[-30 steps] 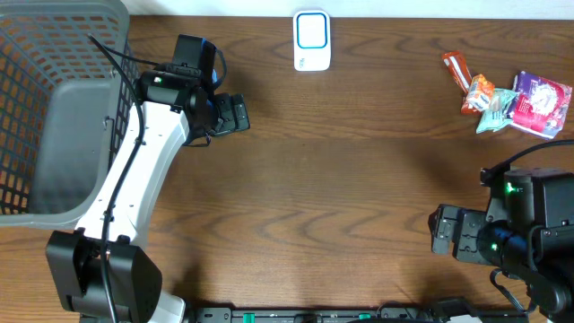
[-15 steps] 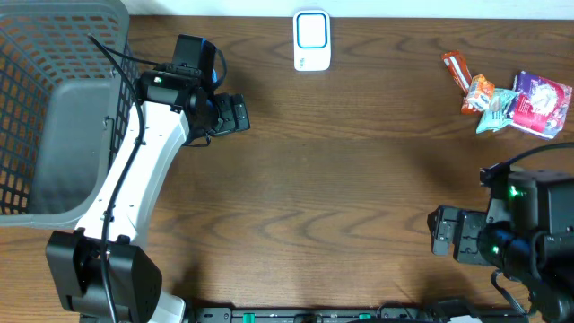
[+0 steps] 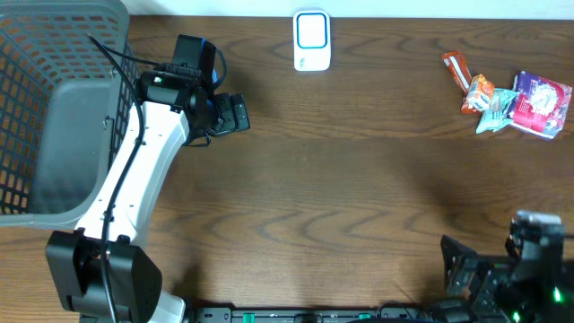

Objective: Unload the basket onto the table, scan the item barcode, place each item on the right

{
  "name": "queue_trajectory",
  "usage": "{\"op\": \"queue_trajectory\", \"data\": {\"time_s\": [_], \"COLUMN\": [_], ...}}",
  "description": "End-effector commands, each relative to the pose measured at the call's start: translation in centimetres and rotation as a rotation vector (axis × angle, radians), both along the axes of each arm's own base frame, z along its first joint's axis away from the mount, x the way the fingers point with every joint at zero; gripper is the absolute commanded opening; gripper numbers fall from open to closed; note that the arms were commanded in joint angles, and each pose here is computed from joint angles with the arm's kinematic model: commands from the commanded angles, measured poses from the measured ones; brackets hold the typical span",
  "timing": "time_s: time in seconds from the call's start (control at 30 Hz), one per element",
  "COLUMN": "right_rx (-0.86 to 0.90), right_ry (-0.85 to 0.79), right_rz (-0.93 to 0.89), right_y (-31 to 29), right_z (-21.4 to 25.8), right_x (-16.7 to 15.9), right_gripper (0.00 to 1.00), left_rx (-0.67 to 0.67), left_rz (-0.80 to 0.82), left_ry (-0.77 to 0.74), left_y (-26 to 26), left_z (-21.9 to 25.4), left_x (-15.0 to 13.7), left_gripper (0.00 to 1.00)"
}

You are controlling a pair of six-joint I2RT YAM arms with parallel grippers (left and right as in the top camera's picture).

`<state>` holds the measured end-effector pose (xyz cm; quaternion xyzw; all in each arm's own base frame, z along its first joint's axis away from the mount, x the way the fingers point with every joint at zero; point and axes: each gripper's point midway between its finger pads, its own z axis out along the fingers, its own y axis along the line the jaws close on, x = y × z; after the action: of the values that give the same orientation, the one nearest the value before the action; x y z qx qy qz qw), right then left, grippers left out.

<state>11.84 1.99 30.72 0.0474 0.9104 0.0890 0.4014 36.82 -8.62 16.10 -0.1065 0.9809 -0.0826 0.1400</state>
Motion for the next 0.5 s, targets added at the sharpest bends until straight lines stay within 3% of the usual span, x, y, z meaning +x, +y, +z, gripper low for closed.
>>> {"op": "queue_trajectory", "data": {"time_s": [0.0,0.13,0.47], "right_rx": [-0.007,-0.012,-0.082], "right_ry": [-0.087,-0.189,-0.261], "right_rz": [0.059,0.085,0.137], "right_y": [0.4,0.6,1.0], "right_z": [0.1,0.0,-2.1], "right_x": [-0.8,-0.8,1.4], "right_gripper": [0.99,0.99,0.99], "left_rx": [0.017,0.017,0.017], "left_rz": [-0.011,-0.011,-0.011], "left_ry": [0.013,0.013,0.013], "left_y": [0.3,0.3,0.3], "left_z": [-0.4,-0.4,-0.4], "left_x": [-0.2,-0.2,-0.2], "left_gripper": [0.98,0.98,0.98]}}
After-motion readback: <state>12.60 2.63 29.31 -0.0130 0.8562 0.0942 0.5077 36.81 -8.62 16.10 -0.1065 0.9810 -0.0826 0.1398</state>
